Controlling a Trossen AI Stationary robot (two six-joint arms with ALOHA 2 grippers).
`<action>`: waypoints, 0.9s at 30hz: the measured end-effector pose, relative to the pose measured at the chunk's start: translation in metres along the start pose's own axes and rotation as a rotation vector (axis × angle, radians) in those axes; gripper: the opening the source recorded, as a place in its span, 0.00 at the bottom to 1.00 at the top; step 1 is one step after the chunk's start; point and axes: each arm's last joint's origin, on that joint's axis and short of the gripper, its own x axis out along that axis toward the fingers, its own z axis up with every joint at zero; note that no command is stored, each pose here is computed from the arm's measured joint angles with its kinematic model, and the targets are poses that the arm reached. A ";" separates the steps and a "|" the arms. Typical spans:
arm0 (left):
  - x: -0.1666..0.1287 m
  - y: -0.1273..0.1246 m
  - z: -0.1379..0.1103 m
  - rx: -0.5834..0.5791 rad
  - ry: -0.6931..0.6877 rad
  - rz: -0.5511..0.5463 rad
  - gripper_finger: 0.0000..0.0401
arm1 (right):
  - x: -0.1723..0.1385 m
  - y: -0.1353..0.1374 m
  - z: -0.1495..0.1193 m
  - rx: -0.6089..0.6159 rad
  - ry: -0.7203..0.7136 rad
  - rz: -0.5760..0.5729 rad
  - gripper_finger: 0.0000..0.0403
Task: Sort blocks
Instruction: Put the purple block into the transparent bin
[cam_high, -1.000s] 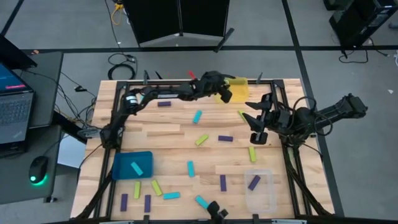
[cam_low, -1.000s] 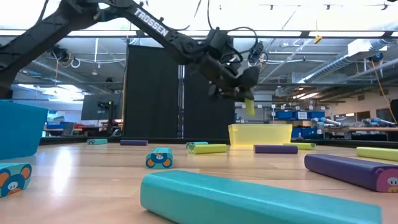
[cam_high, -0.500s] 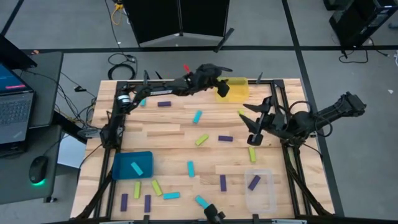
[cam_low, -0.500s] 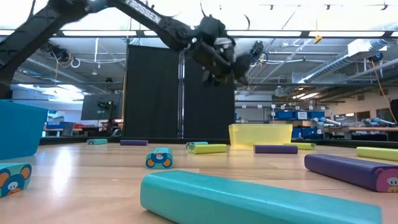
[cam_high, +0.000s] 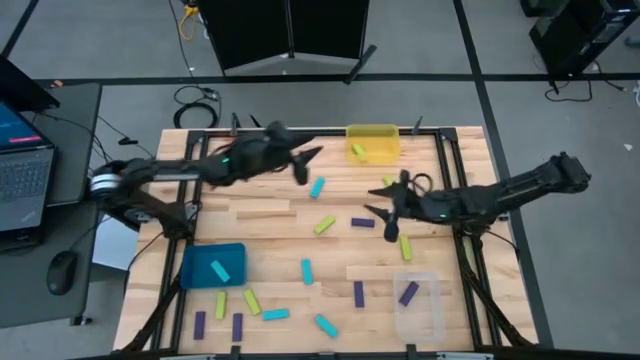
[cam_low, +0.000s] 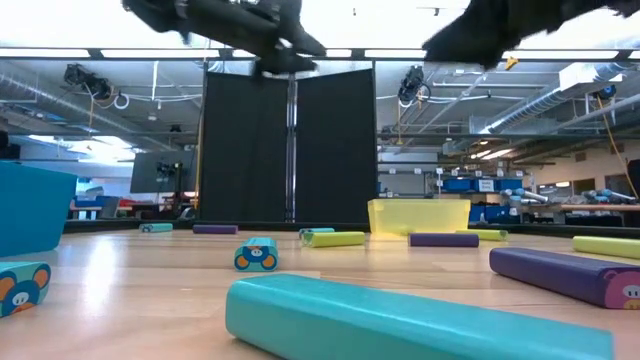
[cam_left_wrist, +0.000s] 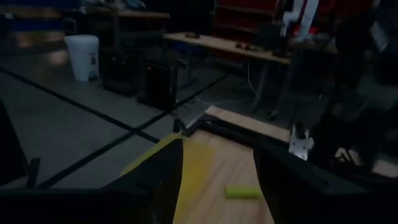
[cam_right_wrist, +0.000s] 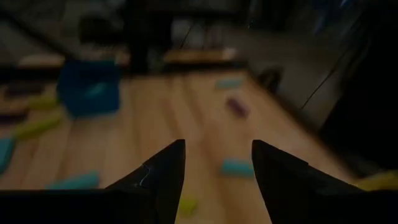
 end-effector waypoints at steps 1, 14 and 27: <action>-0.011 -0.002 0.000 -0.012 -0.013 -0.003 0.51 | 0.006 -0.002 -0.005 0.011 0.049 0.027 0.49; -0.099 -0.024 -0.004 -0.036 -0.070 -0.078 0.51 | 0.057 0.001 -0.072 0.001 0.544 0.168 0.56; -0.115 -0.043 -0.009 0.020 -0.058 -0.169 0.51 | 0.099 -0.008 -0.102 -0.043 0.767 0.066 0.67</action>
